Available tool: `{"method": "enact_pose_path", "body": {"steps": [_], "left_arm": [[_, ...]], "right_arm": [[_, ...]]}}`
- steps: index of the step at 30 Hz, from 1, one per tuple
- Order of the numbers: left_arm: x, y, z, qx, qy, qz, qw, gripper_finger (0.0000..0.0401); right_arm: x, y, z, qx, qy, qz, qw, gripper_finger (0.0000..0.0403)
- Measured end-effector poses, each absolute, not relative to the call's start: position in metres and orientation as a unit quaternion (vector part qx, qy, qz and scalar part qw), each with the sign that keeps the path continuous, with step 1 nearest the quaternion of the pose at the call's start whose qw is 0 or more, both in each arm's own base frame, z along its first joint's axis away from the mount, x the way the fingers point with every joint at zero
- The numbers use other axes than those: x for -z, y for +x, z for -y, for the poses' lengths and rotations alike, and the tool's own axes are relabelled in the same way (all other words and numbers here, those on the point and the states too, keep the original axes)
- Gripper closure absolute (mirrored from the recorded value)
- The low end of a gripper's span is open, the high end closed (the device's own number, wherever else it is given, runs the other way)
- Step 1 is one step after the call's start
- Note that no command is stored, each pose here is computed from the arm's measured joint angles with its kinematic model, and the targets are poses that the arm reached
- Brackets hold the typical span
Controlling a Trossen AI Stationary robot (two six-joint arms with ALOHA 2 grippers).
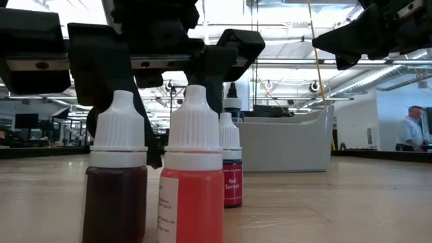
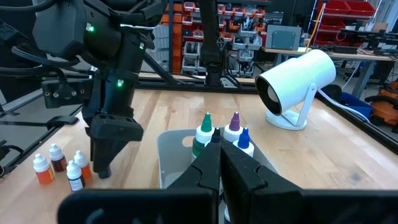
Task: Pick & Place food coloring
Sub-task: Put the small purple food coloring bottle into the bin
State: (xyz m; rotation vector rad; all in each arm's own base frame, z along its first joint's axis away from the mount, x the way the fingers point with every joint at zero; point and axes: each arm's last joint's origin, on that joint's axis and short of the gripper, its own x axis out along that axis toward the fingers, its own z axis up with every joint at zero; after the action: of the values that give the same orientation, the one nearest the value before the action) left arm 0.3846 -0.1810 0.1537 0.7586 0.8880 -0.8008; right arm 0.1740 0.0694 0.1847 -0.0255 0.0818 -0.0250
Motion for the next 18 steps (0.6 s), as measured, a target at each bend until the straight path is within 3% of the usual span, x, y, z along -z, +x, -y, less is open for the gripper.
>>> {"method": "enact_pose_path", "body": {"steps": [7,18], "left_arm": [[-0.1536,0.3847,0.1804,0.366,0.349,-0.409,0.760,0.0212],[-0.1540,0.3847,0.1804,0.361,0.340,-0.413,0.763,0.0321]], "right_arm": [[-0.1847,0.1740,-0.0694,0.012,-0.013,-0.041,0.999,0.0399],[-0.1847,0.1740,-0.0694,0.013,-0.013,-0.041,0.999,0.0399]]}}
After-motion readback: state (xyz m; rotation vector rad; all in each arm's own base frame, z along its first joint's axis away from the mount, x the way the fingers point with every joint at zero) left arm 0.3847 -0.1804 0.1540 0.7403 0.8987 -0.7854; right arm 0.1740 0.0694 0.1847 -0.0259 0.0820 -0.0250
